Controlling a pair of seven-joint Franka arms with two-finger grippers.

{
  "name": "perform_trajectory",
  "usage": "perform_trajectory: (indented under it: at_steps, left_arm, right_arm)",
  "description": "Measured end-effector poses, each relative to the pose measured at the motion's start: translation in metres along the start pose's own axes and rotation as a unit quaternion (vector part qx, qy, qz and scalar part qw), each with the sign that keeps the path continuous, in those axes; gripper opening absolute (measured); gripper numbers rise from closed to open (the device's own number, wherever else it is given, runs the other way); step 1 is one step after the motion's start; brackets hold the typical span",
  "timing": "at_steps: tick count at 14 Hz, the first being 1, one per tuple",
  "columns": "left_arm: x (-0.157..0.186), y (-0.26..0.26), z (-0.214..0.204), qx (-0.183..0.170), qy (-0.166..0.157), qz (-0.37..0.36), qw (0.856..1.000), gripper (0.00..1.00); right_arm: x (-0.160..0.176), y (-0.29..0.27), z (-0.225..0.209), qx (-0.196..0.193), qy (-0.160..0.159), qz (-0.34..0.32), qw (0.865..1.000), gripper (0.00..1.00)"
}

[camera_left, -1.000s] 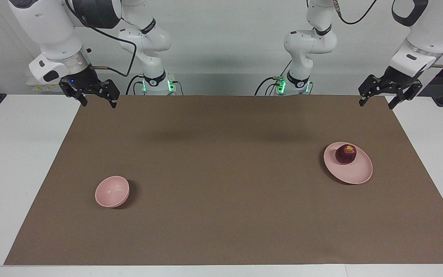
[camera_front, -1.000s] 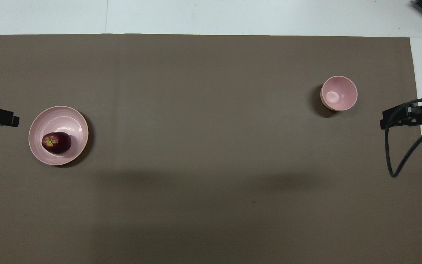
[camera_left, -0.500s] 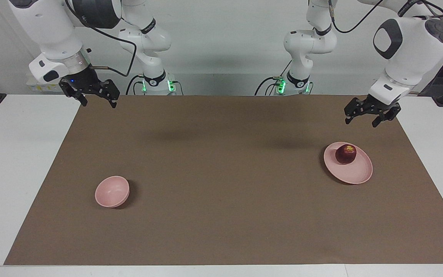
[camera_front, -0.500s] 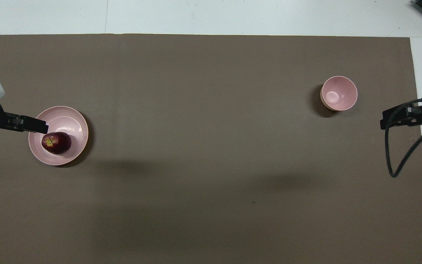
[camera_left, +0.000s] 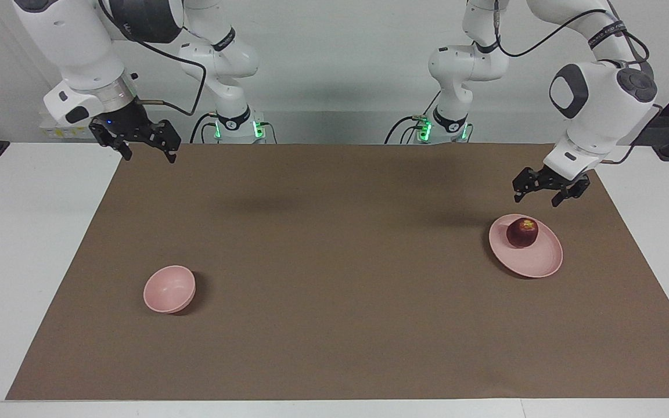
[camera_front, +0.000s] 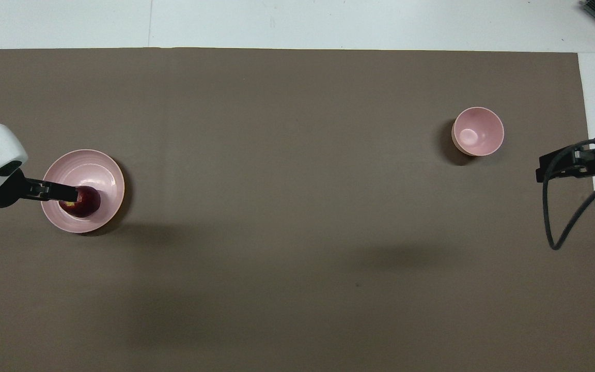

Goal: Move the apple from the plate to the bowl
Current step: 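Reach the left gripper over the pink plate and grasp the red apple, then lift the apple with the left gripper while the right gripper approaches it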

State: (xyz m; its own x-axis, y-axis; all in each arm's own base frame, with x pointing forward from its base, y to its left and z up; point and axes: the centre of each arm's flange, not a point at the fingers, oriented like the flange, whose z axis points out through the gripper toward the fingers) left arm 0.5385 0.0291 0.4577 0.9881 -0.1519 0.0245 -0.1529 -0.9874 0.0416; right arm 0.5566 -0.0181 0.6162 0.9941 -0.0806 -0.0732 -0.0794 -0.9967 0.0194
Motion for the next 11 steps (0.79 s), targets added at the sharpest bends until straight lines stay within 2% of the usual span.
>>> perform_trajectory:
  at_steps: [3, 5, 8, 11]
  left_arm:
    - [-0.01, -0.011, 0.026, 0.004, 0.014, -0.008, 1.0, 1.0]
    - [-0.017, -0.01, 0.05, 0.008, 0.026, -0.009, 1.0, 1.0]
    - [-0.028, -0.009, 0.088, 0.013, 0.036, -0.01, 0.999, 1.0]
    - [-0.026, -0.011, 0.102, 0.017, 0.043, -0.011, 0.999, 1.0]
  right_arm:
    - [0.0, 0.0, 0.001, 0.005, -0.001, 0.005, 1.0, 1.0]
    - [-0.001, -0.004, 0.003, 0.026, -0.008, 0.037, 0.999, 1.0]
    - [-0.004, -0.014, 0.014, 0.063, -0.031, 0.102, 0.992, 1.0]
    - [-0.006, -0.024, 0.029, 0.098, -0.061, 0.158, 0.981, 1.0]
